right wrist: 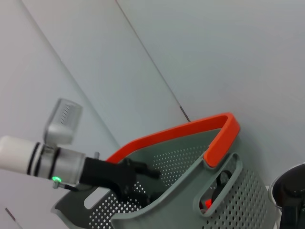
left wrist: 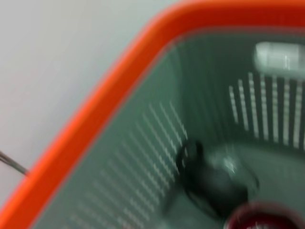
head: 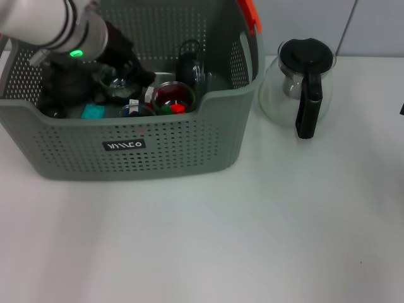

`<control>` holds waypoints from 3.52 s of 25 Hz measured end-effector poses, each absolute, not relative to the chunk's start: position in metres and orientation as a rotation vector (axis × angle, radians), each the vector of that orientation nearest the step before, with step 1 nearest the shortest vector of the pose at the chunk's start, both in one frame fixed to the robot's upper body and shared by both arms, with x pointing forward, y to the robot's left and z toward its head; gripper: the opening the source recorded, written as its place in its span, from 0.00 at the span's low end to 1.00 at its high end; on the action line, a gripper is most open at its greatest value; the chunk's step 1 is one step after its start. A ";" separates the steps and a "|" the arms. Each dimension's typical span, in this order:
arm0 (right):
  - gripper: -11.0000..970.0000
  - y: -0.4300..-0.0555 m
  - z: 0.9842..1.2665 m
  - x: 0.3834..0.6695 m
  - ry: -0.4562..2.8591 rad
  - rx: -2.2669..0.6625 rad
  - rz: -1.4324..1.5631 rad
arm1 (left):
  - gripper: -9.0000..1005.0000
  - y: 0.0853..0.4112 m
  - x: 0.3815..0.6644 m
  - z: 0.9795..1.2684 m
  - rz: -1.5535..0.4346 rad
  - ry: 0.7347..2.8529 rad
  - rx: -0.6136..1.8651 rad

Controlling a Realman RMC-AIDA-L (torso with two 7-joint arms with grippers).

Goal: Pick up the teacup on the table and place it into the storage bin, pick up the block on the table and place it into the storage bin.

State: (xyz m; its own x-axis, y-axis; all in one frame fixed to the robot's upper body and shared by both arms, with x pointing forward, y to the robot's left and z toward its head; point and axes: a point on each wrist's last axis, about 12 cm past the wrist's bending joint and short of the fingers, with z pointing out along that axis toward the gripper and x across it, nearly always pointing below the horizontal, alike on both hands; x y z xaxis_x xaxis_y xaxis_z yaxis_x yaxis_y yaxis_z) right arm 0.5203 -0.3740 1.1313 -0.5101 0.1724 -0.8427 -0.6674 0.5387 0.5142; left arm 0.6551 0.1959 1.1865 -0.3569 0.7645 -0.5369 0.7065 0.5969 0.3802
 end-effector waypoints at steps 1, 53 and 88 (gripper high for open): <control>0.85 -0.374 1.131 0.520 1.825 -0.408 1.105 | 0.68 0.202 0.653 1.193 0.063 2.116 1.105; 0.85 -0.247 1.106 0.534 1.747 -1.147 1.152 | 0.84 0.261 0.541 1.136 -0.958 2.008 1.317; 0.85 -0.249 1.084 0.520 1.570 -1.276 1.031 | 0.84 0.276 0.536 1.140 -0.981 2.050 1.261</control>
State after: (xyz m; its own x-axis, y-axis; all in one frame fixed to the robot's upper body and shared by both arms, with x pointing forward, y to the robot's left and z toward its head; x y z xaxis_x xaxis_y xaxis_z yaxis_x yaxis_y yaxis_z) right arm 0.5195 -0.2493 1.0838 -0.1248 -0.2916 -0.9484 -0.9862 0.1416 0.0862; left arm 0.5364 0.2759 1.1396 -0.4192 0.5158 -0.7471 0.9054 0.2986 -0.3018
